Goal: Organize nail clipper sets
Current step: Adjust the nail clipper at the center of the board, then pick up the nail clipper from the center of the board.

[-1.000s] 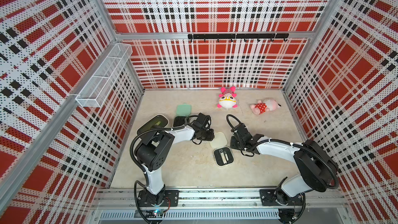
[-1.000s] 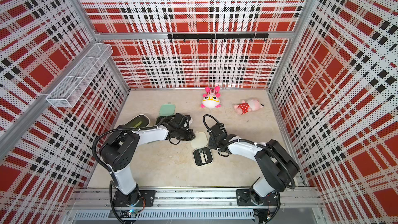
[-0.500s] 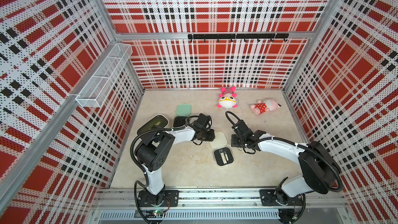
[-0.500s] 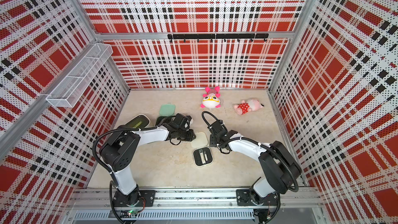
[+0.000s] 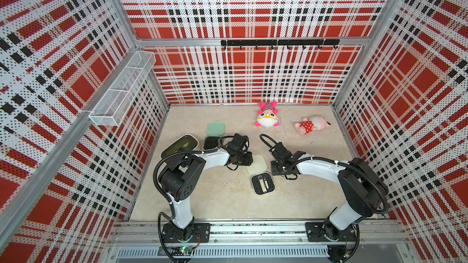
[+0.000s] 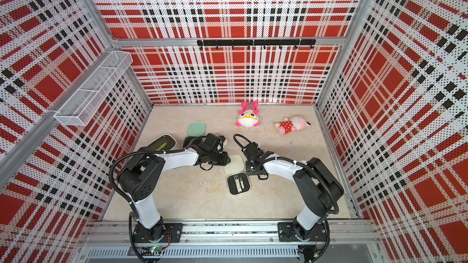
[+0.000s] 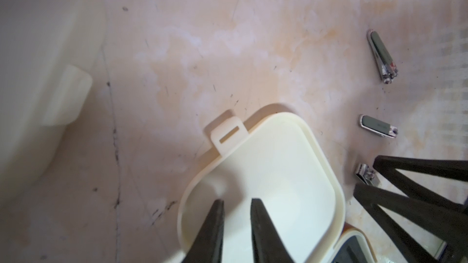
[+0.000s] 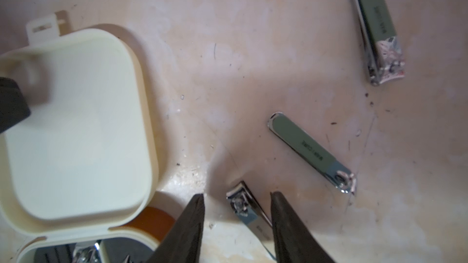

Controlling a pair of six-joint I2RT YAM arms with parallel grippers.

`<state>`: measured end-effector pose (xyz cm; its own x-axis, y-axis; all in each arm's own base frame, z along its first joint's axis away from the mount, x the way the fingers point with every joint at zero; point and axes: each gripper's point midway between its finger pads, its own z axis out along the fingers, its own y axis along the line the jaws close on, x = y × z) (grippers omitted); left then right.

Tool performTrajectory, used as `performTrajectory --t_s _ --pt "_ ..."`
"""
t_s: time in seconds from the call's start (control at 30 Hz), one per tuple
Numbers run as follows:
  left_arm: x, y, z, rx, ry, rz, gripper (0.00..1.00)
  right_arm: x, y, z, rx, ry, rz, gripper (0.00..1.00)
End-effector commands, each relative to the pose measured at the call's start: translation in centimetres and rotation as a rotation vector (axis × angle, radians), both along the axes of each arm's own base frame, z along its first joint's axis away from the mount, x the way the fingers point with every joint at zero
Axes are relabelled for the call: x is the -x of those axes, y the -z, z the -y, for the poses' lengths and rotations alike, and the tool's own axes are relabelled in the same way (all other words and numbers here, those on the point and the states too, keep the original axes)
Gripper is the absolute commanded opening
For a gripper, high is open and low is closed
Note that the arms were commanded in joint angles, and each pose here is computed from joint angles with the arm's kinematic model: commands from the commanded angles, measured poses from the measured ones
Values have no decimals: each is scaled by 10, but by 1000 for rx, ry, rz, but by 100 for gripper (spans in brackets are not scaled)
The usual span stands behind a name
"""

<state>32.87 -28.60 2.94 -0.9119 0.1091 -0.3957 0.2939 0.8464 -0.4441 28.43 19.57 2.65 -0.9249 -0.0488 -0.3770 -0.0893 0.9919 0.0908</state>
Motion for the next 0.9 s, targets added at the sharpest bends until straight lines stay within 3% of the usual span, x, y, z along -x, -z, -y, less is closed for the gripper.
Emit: performTrajectory --t_s 0.0,0.33,0.6,0.87 --pt "6 3 -3 -9 5 -11 25 -3 0 0 7 -3 -5 42" --pt "4 1 -1 -2 7 -11 25 -3 0 -2 -13 3 -9 22" --pt "6 4 -2 -9 7 -15 25 -1 6 -3 -10 -2 -27 29" --pt "6 3 -3 -9 4 -10 25 1 10 -4 -15 -7 -36 22"
